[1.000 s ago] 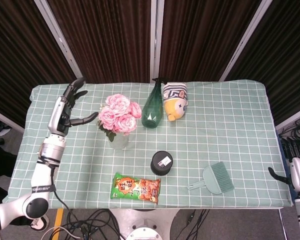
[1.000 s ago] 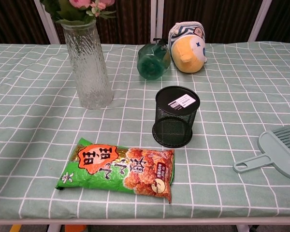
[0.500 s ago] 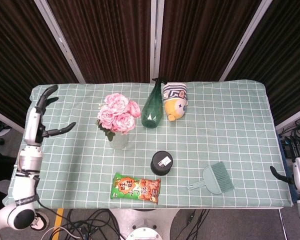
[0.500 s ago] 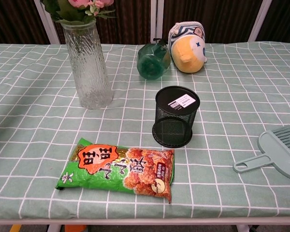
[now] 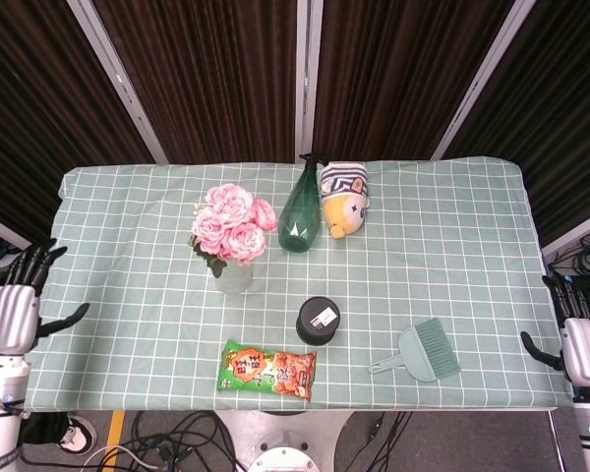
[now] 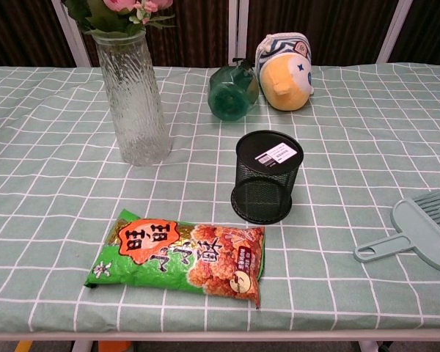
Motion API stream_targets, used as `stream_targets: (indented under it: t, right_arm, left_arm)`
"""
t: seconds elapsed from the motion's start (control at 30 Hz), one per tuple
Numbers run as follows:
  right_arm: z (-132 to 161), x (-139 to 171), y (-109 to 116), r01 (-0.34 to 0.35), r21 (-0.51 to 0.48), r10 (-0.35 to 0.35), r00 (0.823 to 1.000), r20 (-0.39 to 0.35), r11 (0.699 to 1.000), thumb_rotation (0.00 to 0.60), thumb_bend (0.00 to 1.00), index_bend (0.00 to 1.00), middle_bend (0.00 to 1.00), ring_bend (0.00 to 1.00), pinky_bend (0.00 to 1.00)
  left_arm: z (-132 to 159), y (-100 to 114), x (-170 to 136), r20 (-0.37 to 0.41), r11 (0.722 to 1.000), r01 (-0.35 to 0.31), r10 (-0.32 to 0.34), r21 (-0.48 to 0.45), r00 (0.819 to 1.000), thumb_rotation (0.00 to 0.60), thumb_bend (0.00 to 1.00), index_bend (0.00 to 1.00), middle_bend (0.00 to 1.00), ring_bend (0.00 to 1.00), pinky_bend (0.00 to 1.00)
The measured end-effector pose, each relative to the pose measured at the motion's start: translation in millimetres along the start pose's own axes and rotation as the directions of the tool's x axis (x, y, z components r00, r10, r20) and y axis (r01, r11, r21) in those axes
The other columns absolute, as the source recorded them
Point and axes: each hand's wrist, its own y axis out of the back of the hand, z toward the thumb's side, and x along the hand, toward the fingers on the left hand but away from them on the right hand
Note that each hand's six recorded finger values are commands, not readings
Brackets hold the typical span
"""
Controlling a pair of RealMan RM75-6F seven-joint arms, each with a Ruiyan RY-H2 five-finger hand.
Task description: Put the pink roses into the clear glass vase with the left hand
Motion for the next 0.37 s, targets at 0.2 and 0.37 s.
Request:
stream_targets:
  t: [0.2,0.37]
  right_arm:
    - [8.9,11.4,-6.0,0.001,0.126,0.001,1.000,-0.021,0.992,0.600,0.19,0.00,0.00,0.00,0.00]
    - [10.5,17.9,-9.1,0.025,0.248,-0.024,1.000,-0.008,0.968,0.600,0.19,0.00,0.00,0.00,0.00]
  left_arm:
    - [-14.2,-12.8,-37.9,-0.027,0.984,0.107,-0.104,0.143,0.994,0.600,0.14,0.17,0.09,0.05,0.13]
    - [-21.4,-9.7,-48.5,-0.044,0.969,0.158,-0.152,0.192,0.987,0.600,0.14,0.17,0.09,0.05,0.13]
